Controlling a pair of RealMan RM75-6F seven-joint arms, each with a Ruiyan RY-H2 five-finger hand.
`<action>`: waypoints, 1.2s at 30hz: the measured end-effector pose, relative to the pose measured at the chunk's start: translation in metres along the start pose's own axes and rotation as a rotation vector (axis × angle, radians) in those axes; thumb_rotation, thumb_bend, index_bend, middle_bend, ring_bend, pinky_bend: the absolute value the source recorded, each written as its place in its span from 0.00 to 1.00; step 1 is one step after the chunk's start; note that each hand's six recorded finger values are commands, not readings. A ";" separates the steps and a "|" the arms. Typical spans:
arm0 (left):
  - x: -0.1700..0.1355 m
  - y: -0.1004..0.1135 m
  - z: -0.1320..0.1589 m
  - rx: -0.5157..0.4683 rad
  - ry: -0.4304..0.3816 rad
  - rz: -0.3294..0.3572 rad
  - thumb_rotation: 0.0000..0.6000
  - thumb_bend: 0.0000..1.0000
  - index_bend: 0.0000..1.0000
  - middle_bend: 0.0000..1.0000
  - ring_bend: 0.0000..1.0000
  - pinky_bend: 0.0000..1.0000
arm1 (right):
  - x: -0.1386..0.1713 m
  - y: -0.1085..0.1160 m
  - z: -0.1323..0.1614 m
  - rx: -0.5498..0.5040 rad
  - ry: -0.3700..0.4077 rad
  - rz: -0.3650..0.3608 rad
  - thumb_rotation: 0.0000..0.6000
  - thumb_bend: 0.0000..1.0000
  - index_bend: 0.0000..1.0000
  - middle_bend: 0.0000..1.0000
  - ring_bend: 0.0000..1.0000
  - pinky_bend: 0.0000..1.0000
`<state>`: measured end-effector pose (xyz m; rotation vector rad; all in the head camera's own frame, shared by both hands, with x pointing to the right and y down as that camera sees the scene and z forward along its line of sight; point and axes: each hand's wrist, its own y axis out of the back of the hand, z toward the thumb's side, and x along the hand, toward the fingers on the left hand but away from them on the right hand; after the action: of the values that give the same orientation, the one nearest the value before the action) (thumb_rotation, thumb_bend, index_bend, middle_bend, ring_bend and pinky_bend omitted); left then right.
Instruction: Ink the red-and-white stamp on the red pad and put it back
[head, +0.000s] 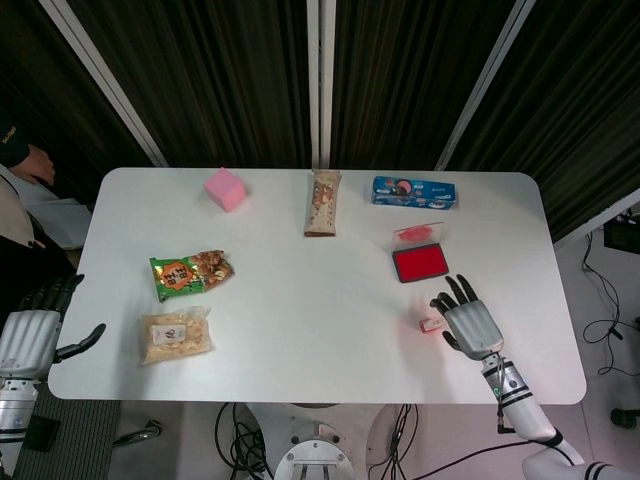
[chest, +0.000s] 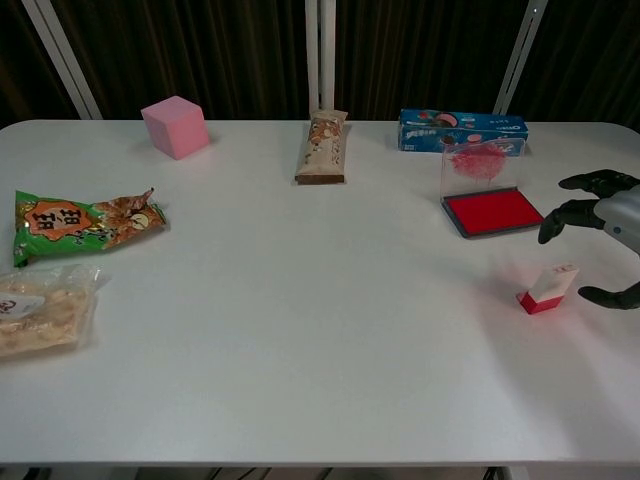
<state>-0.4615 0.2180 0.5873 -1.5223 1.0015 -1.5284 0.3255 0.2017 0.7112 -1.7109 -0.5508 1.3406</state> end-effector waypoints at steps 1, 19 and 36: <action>0.000 0.000 0.000 0.000 0.000 0.001 0.03 0.15 0.09 0.12 0.12 0.20 | -0.001 -0.001 0.001 -0.001 0.002 -0.001 1.00 0.20 0.36 0.31 0.02 0.00; -0.002 0.000 -0.005 -0.002 0.006 0.005 0.02 0.15 0.09 0.12 0.12 0.20 | -0.009 -0.011 0.012 -0.020 -0.019 -0.022 1.00 0.22 0.46 0.41 0.08 0.00; -0.002 0.000 -0.007 -0.008 0.007 0.015 0.03 0.15 0.09 0.12 0.12 0.20 | -0.010 -0.016 0.015 -0.010 -0.026 -0.023 1.00 0.24 0.53 0.46 0.11 0.00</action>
<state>-0.4688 0.2197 0.5868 -1.5128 1.0219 -1.5218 0.3105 0.2080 0.7298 -1.6926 -0.5914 1.3476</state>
